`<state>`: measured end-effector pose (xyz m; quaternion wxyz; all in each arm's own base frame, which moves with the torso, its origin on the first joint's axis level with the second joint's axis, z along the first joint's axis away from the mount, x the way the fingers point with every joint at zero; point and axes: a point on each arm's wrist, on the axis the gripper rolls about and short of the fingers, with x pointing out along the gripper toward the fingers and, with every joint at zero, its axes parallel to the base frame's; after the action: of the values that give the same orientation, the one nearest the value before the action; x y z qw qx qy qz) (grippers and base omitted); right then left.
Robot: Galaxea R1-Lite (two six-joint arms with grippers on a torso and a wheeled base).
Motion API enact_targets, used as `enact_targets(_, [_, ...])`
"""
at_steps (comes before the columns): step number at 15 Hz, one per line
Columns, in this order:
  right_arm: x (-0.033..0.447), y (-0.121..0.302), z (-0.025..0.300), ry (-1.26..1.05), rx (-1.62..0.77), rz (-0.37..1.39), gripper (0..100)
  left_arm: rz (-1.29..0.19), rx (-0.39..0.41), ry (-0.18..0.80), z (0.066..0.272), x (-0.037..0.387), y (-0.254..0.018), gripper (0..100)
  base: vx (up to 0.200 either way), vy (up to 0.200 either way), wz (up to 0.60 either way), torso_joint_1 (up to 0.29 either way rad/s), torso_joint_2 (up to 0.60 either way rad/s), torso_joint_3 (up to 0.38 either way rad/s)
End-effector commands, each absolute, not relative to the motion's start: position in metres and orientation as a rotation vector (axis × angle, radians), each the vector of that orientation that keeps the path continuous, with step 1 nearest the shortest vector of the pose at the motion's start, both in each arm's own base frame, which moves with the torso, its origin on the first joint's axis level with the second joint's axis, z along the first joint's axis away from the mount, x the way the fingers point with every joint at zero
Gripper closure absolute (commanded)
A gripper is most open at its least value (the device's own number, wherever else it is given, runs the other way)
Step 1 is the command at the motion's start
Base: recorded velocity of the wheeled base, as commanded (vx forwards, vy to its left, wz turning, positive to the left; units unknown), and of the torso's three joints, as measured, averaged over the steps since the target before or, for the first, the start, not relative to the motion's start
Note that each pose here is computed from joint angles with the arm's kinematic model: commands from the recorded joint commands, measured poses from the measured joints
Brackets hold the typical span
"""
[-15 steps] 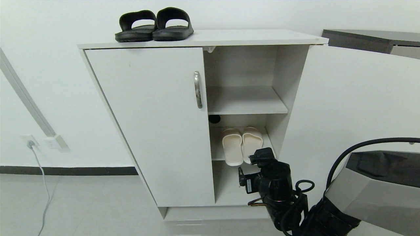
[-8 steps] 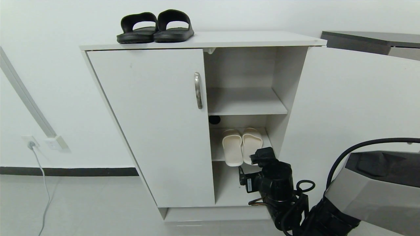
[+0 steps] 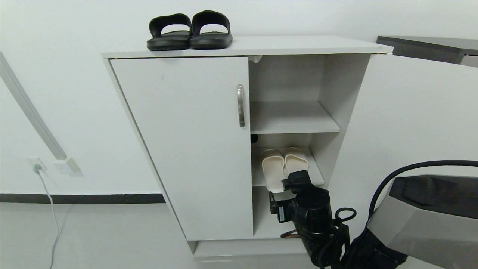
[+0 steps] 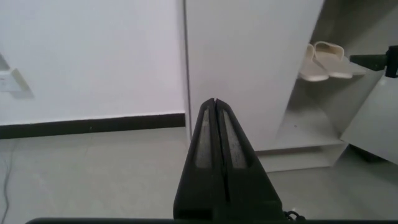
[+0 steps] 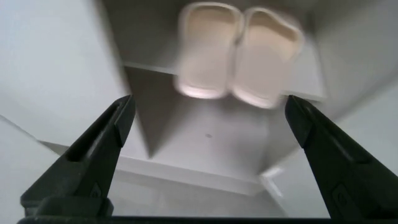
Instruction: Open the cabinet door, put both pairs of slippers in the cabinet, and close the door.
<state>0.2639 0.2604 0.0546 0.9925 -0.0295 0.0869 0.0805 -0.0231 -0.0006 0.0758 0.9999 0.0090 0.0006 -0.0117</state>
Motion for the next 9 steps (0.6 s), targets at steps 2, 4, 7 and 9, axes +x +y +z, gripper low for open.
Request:
enact_targets(2, [0.2645, 0.2598, 0.0532, 0.178, -0.061, 0.158, 0, -0.023, 0.018, 0.003, 0.0757, -0.0230, -0.0007, 100, 0.000, 0.200, 0.00, 0.002, 0.00, 0.005])
enact_targets(4, [0.2646, 0.2599, 0.0526, 0.179, -0.062, 0.158, 0, -0.022, 0.018, 0.003, 0.0757, -0.0230, -0.0006, 100, 0.000, 0.200, 0.00, 0.005, 0.00, 0.005])
enact_targets(7, [0.2647, 0.2601, 0.0537, 0.171, -0.055, 0.159, 0, -0.022, 0.018, 0.003, 0.0757, -0.0230, -0.0006, 100, 0.000, 0.200, 0.00, 0.001, 0.00, -0.001])
enact_targets(9, [0.2648, 0.2601, 0.0540, 0.169, -0.053, 0.159, 0, -0.022, 0.018, 0.003, 0.0757, -0.0230, -0.0006, 100, 0.000, 0.200, 0.00, 0.002, 0.00, 0.002])
